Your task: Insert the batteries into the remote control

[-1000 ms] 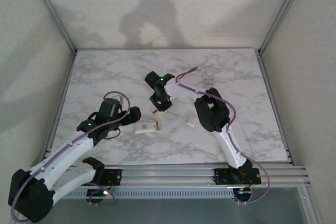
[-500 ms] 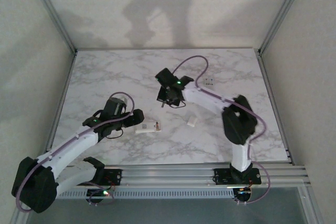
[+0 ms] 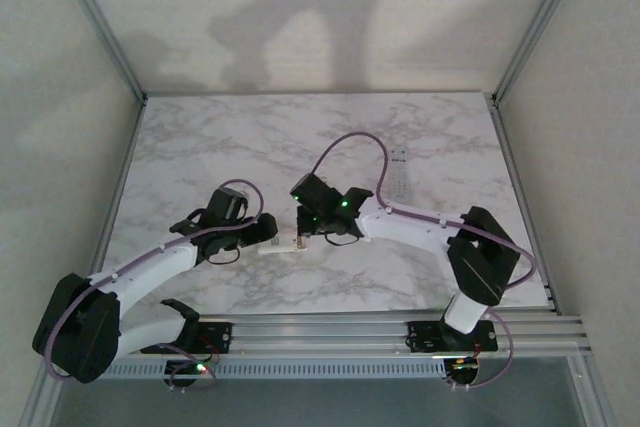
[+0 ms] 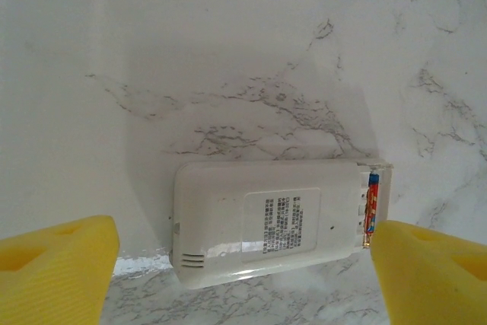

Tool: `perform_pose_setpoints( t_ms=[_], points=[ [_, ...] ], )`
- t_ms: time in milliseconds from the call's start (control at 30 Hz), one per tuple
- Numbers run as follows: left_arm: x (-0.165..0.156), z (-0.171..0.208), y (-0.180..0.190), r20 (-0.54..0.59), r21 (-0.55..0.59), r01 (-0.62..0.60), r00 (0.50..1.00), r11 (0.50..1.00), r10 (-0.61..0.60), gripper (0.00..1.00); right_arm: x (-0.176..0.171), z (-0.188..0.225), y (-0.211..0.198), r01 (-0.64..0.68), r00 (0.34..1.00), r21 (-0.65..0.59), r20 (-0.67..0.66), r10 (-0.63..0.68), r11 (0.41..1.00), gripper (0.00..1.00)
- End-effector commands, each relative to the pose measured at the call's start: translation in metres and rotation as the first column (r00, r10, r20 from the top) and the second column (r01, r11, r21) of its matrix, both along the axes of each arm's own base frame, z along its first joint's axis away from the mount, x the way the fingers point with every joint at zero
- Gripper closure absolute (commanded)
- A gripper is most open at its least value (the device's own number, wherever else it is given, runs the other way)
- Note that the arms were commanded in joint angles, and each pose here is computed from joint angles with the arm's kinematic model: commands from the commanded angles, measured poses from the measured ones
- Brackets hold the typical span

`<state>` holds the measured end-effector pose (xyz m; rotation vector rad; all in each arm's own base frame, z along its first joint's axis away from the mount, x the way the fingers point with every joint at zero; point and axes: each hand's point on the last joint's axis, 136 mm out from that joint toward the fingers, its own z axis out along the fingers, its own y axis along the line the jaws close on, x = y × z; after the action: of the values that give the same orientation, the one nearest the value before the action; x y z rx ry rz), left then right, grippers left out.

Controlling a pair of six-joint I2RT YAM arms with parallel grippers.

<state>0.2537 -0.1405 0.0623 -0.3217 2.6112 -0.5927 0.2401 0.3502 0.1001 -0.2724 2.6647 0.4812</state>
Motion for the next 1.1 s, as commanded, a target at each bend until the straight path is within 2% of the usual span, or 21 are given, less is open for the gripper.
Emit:
perform_pose_setpoints(
  t_ms=[0,367,567,833,1067],
  points=[
    [-0.005,-0.008,-0.004,-0.018,-0.012,0.016,1.000,1.000,-0.017,0.19,0.006,-0.016,0.006,0.034,0.998,-0.031,0.047,-0.032,0.999,1.00],
    [-0.015,-0.030,-0.006,-0.081,-0.012,0.027,0.996,1.000,-0.028,0.39,0.013,-0.042,0.012,0.063,0.997,-0.074,0.045,-0.060,0.995,1.00],
    [-0.018,-0.040,-0.007,-0.110,-0.007,0.028,0.994,1.000,-0.029,0.43,0.007,-0.056,0.013,0.078,0.997,-0.077,-0.006,-0.078,0.994,1.00],
    [-0.019,-0.045,-0.010,-0.125,-0.007,0.026,0.992,1.000,-0.027,0.55,0.001,-0.065,0.009,0.092,0.994,-0.086,-0.044,-0.096,0.992,0.98],
    [-0.021,-0.047,-0.012,-0.128,-0.018,0.022,0.992,1.000,-0.024,0.60,-0.013,-0.077,0.012,0.101,0.980,-0.116,-0.162,-0.119,0.988,0.96]
  ],
)
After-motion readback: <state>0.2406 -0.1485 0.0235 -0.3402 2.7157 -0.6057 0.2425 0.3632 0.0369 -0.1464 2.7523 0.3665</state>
